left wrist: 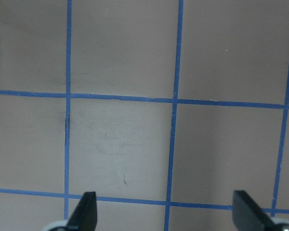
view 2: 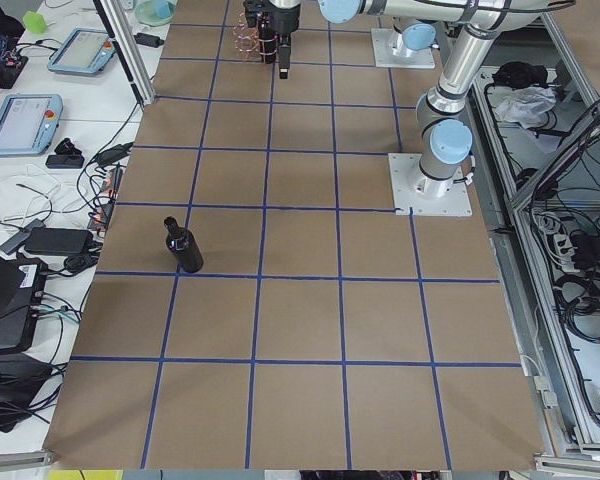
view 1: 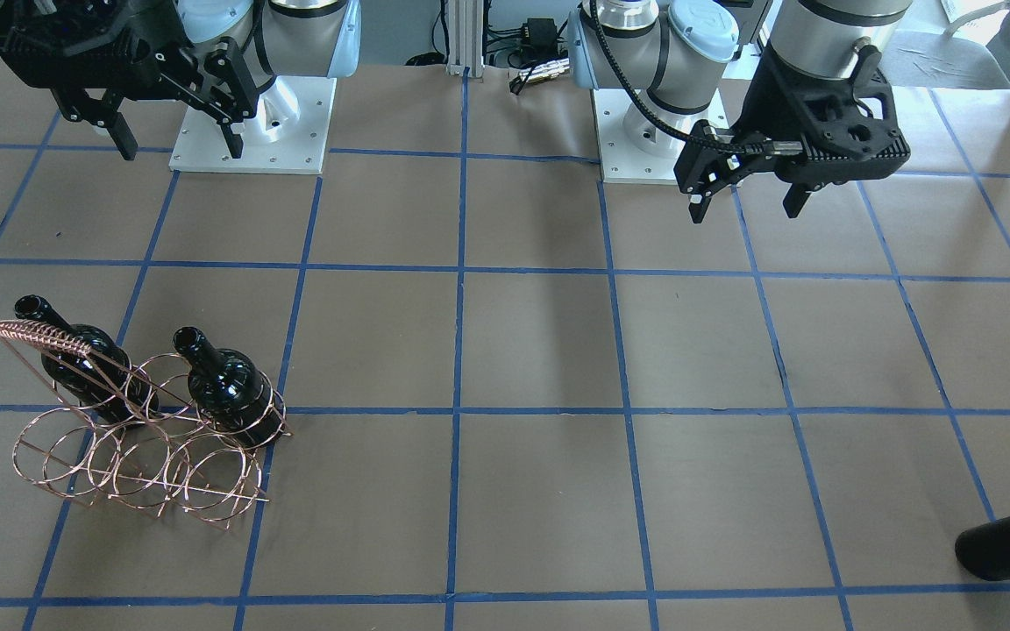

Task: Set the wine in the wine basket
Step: 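Close the left gripper on the dark wine bottle at the far edge, then lift the dark bottle with the left gripper, holding it neck-up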

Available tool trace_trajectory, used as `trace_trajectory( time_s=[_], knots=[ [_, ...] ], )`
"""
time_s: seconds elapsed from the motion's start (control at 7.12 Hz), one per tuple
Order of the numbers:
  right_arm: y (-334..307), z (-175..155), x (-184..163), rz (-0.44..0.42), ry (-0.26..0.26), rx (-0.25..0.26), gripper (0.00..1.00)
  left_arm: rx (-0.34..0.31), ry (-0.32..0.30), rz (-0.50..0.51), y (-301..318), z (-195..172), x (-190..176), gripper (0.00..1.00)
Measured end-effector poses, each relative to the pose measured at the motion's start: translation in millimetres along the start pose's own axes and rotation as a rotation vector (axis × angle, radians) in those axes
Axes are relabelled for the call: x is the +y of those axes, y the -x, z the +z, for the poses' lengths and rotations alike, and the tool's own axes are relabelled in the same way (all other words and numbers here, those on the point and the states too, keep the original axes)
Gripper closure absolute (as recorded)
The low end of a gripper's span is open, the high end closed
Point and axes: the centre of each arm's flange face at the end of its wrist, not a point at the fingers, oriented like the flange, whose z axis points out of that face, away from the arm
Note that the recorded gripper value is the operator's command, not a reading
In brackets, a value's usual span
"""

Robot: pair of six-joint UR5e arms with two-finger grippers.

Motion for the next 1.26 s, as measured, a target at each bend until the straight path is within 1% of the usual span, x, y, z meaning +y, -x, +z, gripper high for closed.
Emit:
trace_trajectory(
  time_s=[0.28, 0.56, 0.84, 1.12, 1.26],
  knots=[
    [0, 0, 0, 0.000, 0.000, 0.000, 0.00, -0.002, 0.000, -0.029, 15, 0, -6, 0.00],
    [0, 1, 0, -0.001, 0.001, 0.000, 0.00, 0.022, -0.009, -0.081, 57, 5, -27, 0.00],
    [0, 3, 1, 0.000, 0.006, -0.001, 0.00, 0.017, -0.044, -0.048, 135, 0, -66, 0.00],
    [0, 4, 1, 0.000, 0.008, -0.001, 0.00, -0.004, -0.062, -0.024, 225, 12, -105, 0.00],
    [0, 5, 1, 0.001, 0.009, -0.002, 0.00, -0.019, -0.077, 0.005, 268, 24, -124, 0.00]
  ],
)
